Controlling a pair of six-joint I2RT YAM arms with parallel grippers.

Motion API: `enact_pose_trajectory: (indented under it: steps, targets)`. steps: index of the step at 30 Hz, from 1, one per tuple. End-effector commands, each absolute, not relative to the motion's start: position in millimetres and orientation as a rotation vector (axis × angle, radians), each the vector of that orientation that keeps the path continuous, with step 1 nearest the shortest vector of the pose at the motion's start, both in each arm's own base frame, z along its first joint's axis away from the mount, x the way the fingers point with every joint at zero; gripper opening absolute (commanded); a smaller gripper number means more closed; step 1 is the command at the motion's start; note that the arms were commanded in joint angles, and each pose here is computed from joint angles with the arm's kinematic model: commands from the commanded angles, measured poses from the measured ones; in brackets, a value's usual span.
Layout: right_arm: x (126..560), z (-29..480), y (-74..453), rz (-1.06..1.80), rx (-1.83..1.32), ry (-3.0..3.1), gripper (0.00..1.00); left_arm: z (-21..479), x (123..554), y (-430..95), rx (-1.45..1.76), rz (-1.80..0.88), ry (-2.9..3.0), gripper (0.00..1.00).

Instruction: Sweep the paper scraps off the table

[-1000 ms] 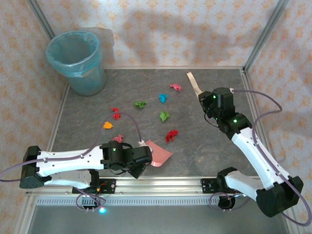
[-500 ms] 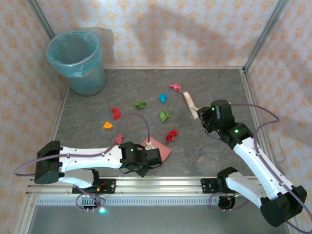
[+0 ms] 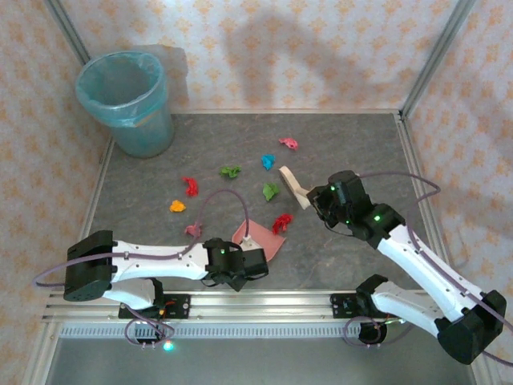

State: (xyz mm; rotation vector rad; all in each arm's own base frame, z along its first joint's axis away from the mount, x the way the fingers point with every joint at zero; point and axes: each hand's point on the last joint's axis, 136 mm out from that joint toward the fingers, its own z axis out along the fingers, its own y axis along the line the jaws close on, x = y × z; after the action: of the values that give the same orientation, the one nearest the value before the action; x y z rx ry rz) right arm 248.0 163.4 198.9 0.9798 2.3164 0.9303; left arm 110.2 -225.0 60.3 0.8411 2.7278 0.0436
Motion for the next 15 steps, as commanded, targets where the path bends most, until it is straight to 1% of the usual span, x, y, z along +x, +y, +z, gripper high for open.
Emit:
enact_pose_trajectory:
  steps: [1, 5, 15]
  targets:
    - [245, 205, 165, 0.944, 0.995, 2.285, 0.00, 54, 113, -220, 0.819, 0.066, 2.709, 0.00]
    - [237, 204, 170, 0.949, 1.000, 2.300, 0.00, 51, 113, -222, 0.816, 0.046, 2.707, 0.00]
    - [204, 217, 193, 1.099, 0.987, 2.338, 0.00, 49, 120, -225, 0.795, 0.053, 2.675, 0.00]
